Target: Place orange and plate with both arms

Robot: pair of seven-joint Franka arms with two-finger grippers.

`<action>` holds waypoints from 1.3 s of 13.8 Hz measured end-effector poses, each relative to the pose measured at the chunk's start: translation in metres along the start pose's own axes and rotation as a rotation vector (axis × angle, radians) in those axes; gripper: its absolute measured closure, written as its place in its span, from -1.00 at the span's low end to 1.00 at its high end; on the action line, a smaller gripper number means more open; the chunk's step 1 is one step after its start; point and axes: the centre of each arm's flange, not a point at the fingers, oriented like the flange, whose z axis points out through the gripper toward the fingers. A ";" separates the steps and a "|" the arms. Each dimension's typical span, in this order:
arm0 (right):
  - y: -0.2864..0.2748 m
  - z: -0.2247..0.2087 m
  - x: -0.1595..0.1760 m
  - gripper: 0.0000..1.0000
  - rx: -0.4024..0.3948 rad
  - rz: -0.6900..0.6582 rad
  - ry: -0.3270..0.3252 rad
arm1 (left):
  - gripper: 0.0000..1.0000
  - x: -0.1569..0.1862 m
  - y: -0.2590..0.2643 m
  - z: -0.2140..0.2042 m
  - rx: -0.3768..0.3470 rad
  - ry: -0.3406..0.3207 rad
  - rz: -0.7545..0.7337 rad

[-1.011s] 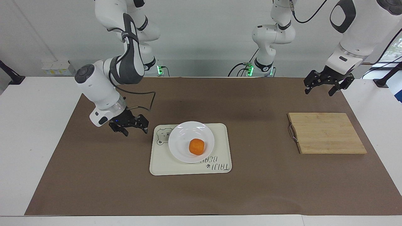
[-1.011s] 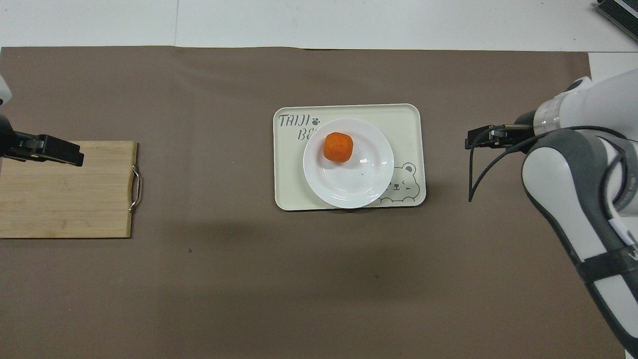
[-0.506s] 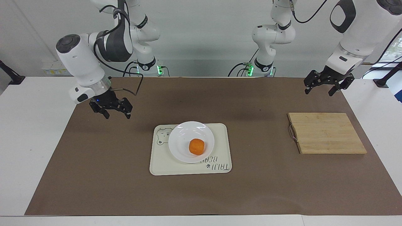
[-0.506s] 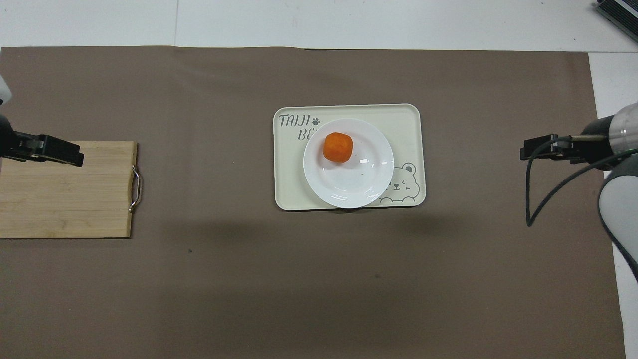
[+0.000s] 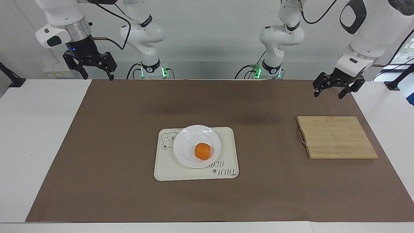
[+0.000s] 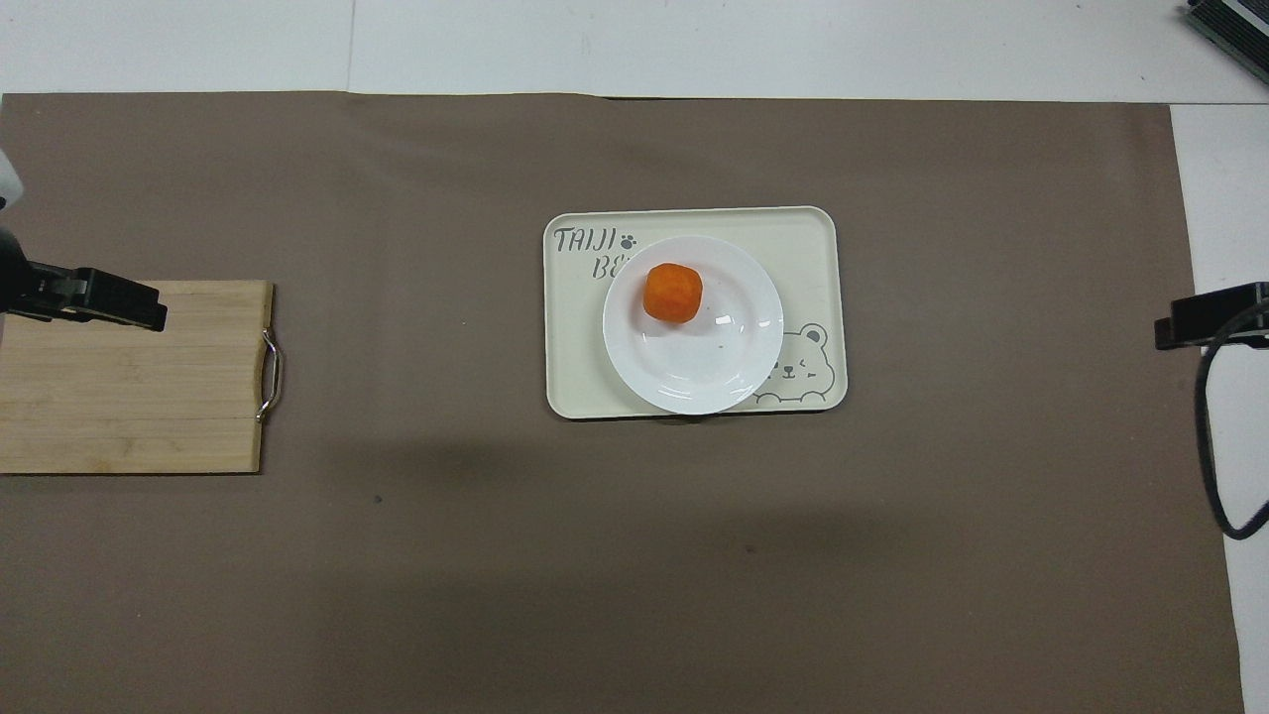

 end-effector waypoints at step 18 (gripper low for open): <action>0.002 0.015 -0.013 -1.00 0.005 -0.001 -0.013 | -1.00 0.000 0.000 0.000 0.000 0.000 0.000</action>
